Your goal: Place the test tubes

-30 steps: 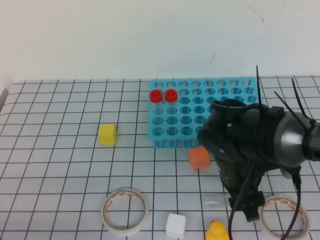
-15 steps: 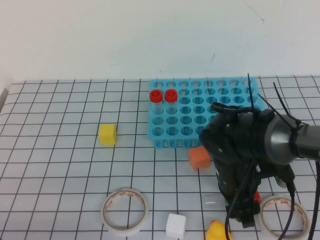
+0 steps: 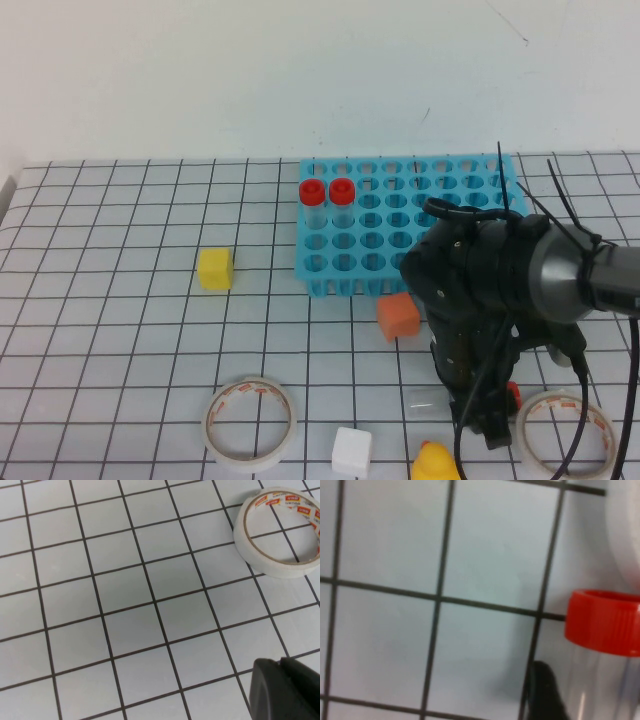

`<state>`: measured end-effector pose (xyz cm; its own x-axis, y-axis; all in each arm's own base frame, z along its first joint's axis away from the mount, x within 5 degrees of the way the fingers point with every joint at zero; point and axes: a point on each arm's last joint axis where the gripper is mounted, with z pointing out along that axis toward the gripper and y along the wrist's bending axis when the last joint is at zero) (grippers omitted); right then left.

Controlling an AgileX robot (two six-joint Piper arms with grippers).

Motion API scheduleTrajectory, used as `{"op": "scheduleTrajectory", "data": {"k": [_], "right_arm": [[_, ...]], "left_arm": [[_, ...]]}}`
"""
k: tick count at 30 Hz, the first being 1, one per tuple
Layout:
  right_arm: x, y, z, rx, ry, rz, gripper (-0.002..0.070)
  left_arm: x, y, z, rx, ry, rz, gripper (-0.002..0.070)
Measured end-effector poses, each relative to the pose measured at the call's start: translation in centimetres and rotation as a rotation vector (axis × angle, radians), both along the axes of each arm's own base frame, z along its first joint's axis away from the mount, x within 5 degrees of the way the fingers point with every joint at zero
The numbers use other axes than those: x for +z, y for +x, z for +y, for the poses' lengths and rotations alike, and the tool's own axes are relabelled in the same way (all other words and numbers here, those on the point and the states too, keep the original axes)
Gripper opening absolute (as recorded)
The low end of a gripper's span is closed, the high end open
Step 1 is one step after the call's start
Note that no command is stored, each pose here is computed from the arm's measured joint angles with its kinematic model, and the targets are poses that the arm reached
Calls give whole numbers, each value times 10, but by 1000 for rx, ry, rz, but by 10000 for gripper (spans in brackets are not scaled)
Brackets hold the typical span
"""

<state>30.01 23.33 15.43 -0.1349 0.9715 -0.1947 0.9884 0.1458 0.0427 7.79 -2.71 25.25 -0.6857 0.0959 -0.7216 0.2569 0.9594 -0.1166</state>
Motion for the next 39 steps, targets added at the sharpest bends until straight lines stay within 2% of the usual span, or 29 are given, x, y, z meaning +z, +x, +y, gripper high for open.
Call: {"op": "scheduleTrajectory", "data": {"k": [5,17,24,31,39], "right_arm": [[1,2,0,21,1,-3,236],[4,2,0,130,-21,34,239],[33,11,8,233,-27,51,239],[66,27,16,556,-38,-9,239],[104,39,23,829,-66,-96,239]], "left_arm": [[0,0,0,0,0,0,-1],[0,0,0,0,0,0,-1],[0,0,0,0,0,0,-1],[0,0,0,0,0,1,-2],[0,0,0,0,0,2,-1]]}}
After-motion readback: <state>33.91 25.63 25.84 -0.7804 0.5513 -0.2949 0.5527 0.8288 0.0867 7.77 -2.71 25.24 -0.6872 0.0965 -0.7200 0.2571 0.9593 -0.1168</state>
